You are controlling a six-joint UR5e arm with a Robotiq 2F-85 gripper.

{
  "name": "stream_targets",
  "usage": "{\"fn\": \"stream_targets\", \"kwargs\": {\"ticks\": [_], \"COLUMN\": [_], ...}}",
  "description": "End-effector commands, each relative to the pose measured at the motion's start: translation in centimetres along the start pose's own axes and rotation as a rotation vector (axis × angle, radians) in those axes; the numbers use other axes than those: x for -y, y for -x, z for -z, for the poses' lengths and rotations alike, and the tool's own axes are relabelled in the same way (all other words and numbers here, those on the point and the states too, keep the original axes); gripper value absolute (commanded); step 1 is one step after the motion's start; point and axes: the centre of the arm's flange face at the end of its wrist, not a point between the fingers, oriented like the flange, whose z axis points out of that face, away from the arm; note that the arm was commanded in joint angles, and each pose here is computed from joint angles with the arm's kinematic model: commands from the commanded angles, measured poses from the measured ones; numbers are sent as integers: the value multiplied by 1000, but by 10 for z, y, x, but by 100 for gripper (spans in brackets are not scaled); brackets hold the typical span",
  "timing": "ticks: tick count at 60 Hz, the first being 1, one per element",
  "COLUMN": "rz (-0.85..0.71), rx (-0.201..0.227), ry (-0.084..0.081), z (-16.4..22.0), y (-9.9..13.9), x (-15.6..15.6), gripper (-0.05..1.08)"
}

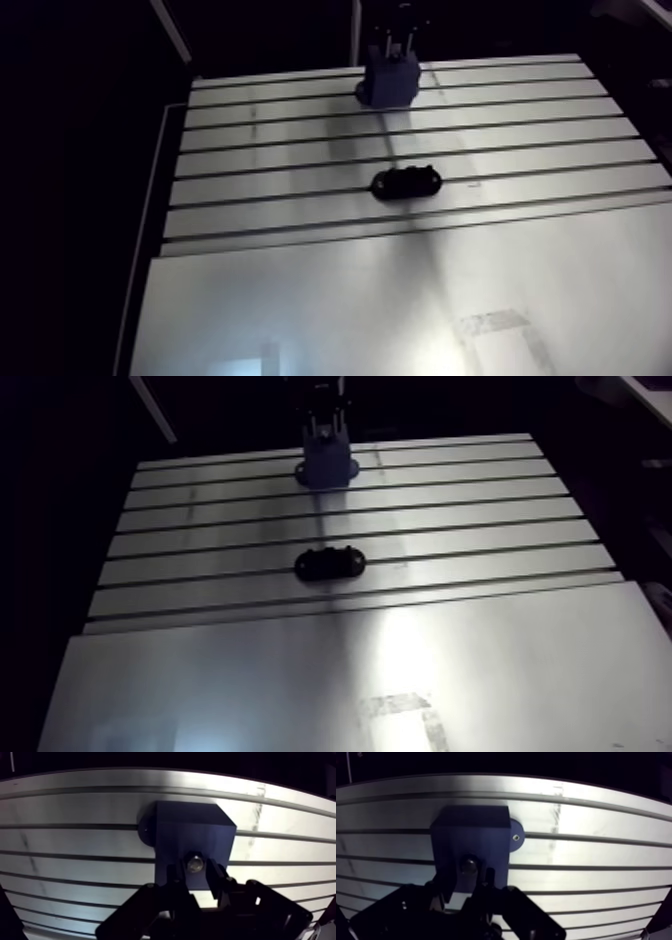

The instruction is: Pick up the M10 bolt and insert it into the hex recess until seated.

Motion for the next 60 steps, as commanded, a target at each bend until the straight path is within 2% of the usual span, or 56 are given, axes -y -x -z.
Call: {"fn": "stream_targets", "kwargs": {"ticks": [1, 60], "rz": [2, 16], "rx": [2, 5], "ry": [1, -1], "z": [-1, -4], "y": [0, -1], "x": [0, 0], "gripper": [62, 65]}}
